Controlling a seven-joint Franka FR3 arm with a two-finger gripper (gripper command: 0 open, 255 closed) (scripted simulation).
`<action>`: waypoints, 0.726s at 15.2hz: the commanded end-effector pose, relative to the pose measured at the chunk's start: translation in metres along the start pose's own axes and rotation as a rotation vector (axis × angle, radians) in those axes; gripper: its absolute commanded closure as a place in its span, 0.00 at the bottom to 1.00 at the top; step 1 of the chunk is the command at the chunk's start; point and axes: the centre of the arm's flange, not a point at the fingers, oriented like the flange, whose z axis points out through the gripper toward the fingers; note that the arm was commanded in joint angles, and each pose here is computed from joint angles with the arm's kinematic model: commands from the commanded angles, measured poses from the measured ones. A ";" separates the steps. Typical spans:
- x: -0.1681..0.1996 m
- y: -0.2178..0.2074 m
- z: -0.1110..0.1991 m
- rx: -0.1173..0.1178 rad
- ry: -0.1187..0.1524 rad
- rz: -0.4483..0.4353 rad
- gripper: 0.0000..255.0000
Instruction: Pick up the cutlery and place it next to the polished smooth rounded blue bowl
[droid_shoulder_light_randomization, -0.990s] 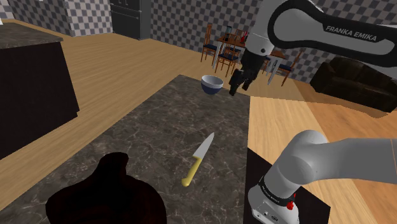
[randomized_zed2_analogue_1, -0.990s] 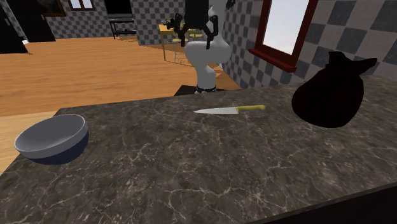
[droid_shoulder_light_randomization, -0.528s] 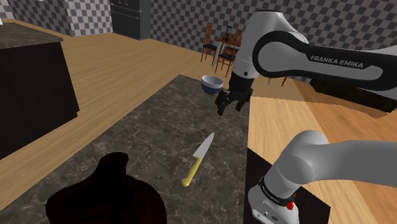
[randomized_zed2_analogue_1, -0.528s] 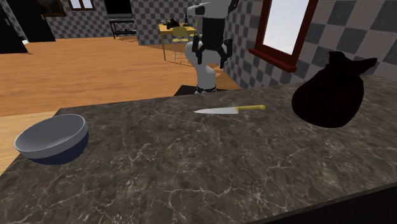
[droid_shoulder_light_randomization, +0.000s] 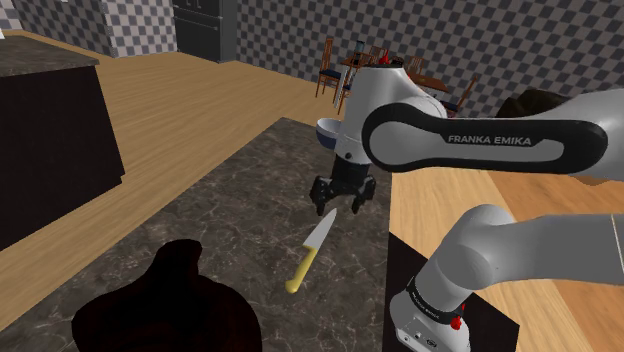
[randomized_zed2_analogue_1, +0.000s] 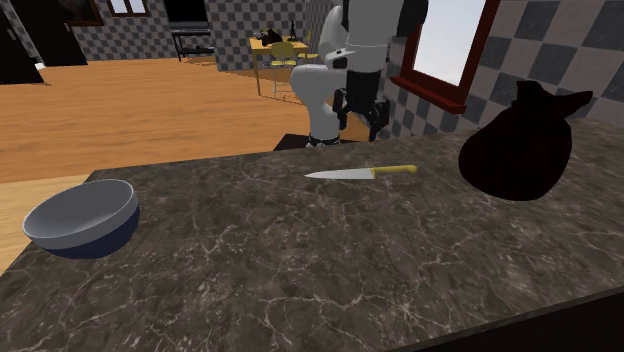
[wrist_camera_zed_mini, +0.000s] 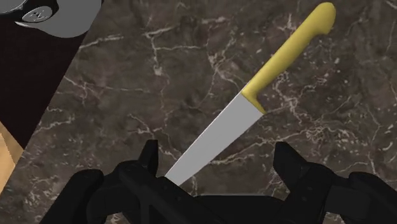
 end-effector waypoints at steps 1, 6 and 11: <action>-0.008 -0.015 0.018 0.002 -0.016 0.072 0.00; -0.019 -0.049 0.059 0.002 -0.046 0.204 0.00; -0.020 -0.049 0.086 0.002 -0.046 0.204 0.00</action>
